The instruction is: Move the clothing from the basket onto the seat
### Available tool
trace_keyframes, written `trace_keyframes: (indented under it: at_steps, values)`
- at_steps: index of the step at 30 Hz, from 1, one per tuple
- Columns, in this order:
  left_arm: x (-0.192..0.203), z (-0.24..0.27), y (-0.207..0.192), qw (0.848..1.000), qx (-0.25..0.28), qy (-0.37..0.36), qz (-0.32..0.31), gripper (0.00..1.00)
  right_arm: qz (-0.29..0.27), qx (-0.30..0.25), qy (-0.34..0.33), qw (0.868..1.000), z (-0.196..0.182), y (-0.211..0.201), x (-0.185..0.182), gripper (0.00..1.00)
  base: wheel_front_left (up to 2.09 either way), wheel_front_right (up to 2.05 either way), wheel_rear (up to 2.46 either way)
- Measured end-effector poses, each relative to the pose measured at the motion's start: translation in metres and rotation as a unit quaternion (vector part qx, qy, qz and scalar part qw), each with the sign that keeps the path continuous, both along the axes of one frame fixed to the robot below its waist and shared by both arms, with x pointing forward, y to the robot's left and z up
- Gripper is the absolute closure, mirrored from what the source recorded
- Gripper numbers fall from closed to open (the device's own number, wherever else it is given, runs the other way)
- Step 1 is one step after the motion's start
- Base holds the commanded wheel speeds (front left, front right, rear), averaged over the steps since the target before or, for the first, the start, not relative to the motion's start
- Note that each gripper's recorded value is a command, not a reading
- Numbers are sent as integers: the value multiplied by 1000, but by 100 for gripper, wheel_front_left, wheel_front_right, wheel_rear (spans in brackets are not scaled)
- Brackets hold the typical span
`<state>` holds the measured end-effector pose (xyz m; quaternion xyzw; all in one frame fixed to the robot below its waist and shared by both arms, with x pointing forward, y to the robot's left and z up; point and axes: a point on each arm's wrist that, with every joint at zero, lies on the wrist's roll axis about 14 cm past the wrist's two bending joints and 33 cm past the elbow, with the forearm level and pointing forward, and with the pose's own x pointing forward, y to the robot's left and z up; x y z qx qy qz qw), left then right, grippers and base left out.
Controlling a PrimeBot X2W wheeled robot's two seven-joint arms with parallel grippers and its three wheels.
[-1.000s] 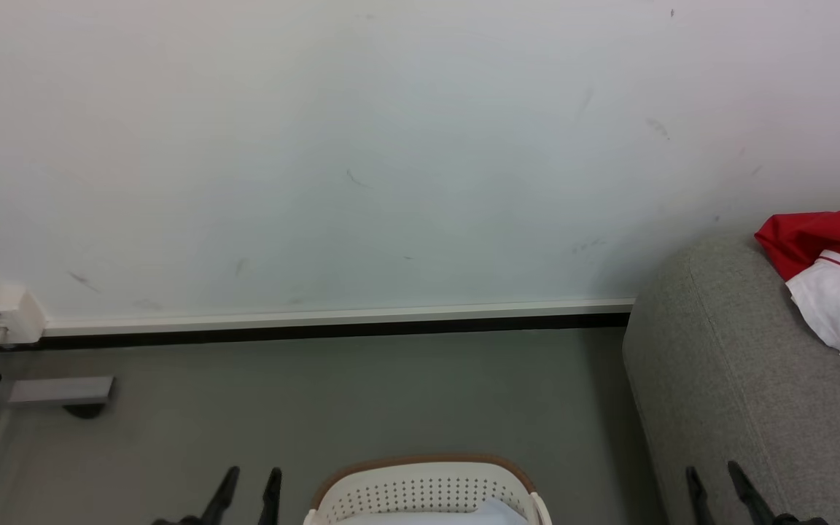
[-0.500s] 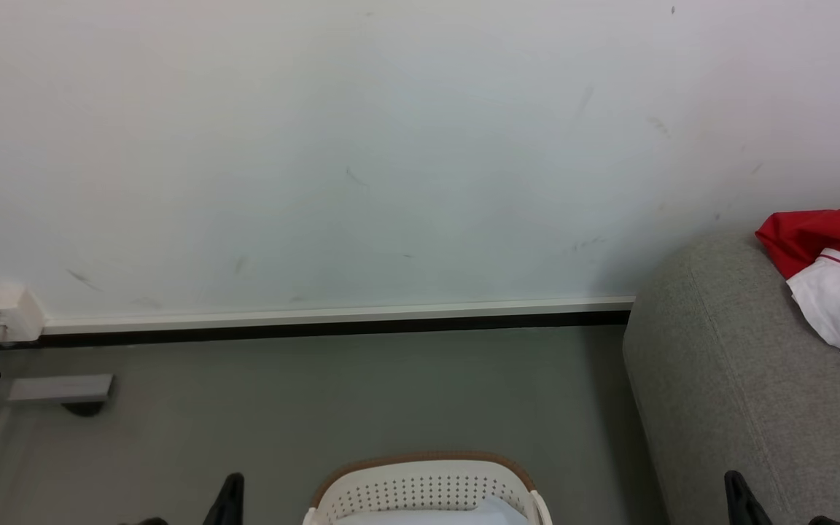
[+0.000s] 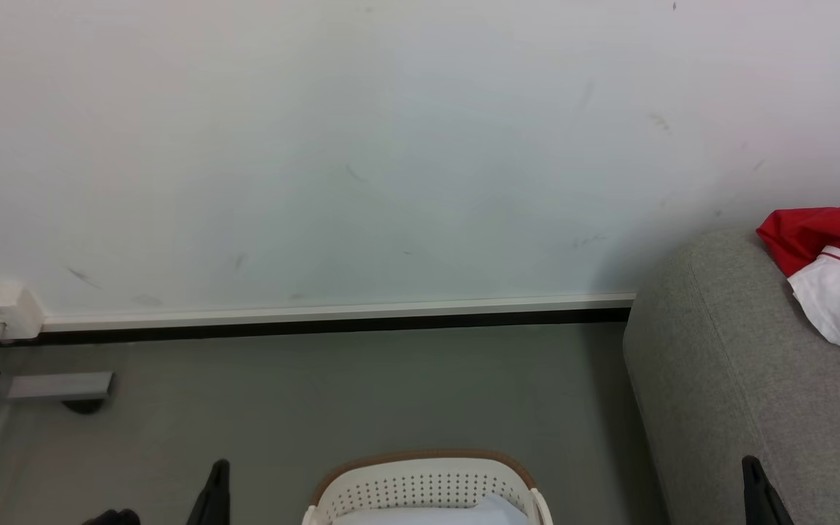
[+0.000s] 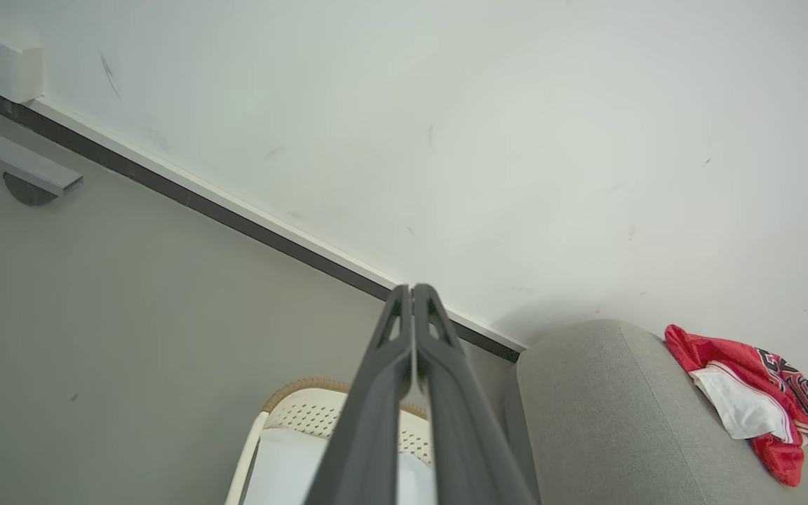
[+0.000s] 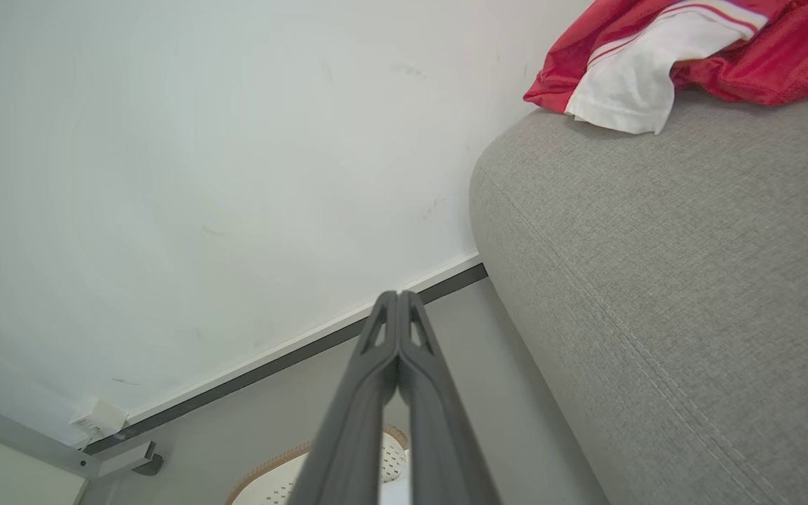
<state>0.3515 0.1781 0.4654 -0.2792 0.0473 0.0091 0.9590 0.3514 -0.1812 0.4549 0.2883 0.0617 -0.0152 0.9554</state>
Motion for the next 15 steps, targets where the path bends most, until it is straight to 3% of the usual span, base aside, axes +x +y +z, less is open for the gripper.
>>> trace_keyframes:
  at_steps: [15]
  values:
    - [8, 6, 7, 994, -108, 1, 20, 100, -23, 104, -2, 994, 8, -6, 8, 100, 0, 0, 0]
